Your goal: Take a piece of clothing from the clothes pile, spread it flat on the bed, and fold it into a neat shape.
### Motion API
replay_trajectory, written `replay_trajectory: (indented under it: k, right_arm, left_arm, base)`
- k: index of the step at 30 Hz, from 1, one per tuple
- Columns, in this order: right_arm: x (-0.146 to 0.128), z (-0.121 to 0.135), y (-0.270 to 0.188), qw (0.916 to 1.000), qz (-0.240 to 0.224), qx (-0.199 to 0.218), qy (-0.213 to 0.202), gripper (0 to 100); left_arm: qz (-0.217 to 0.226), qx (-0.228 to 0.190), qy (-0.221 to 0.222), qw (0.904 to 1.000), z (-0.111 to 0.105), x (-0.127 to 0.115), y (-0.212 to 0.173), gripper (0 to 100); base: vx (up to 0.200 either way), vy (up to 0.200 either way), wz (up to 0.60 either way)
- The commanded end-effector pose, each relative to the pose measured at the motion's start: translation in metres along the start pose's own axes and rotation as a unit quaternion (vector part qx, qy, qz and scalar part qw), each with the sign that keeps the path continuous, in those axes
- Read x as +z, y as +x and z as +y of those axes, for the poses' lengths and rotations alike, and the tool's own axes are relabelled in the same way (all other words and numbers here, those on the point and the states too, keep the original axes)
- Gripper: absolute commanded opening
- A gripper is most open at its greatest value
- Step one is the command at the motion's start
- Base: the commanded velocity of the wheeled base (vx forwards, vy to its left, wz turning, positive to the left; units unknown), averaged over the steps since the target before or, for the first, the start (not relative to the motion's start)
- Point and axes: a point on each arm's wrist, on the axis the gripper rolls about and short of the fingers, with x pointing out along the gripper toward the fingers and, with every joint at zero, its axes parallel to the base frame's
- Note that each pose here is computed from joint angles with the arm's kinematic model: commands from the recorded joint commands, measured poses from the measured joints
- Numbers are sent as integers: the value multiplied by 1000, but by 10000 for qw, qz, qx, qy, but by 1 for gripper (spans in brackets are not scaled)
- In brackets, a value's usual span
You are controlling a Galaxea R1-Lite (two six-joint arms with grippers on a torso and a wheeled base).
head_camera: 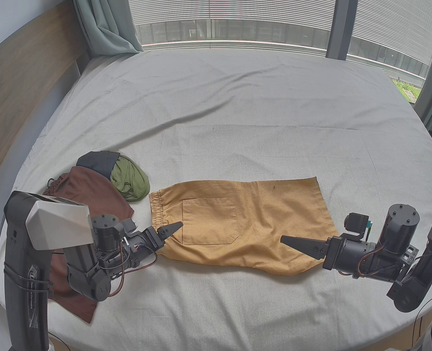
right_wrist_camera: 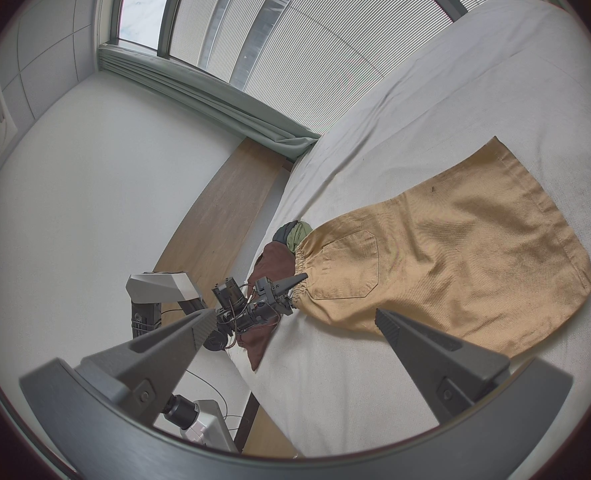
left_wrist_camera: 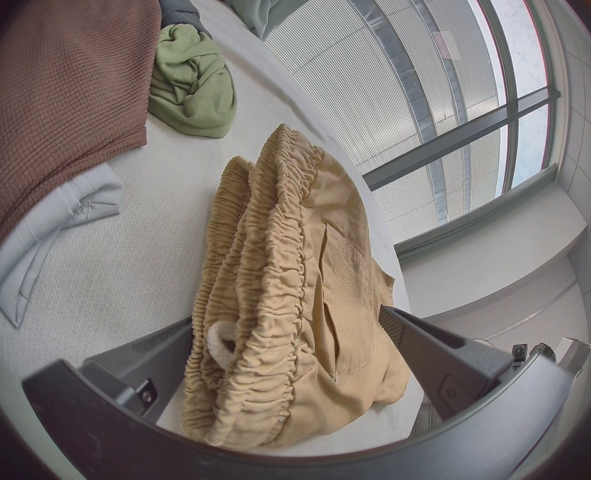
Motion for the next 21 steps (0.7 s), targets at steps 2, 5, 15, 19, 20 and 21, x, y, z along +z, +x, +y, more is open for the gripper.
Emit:
replay_trajectory:
  k: [2,5,15,19,20,21]
  right_arm:
    - [-1,0,0,10000,18,0,6,100]
    - [-1,0,0,10000,23,6,5,100]
    - [-1,0,1,10000,33,7,-8,100]
    - [-3,-2,1,10000,61,-24,14,100]
    - [-3,-2,1,10000,61,-24,14,100]
    - [-3,-2,1,10000,66,-37,22,100]
  left_arm:
    - [-36,-35,24,10000,-2,2,0,100]
    - [-41,-30,24,10000,-2,2,0,100]
    - [-46,-46,37,10000,-2,2,0,0]
    - [-46,-57,59,10000,-2,3,0,0]
    - [-46,-57,66,10000,-2,3,0,0]
    - [-47,-58,80,9999,-2,4,-1,0]
  base:
    - [0,0,0]
    - [0,0,0]
    - [0,0,0]
    - [0,0,0]
    - [0,0,0]
    - [0,0,0]
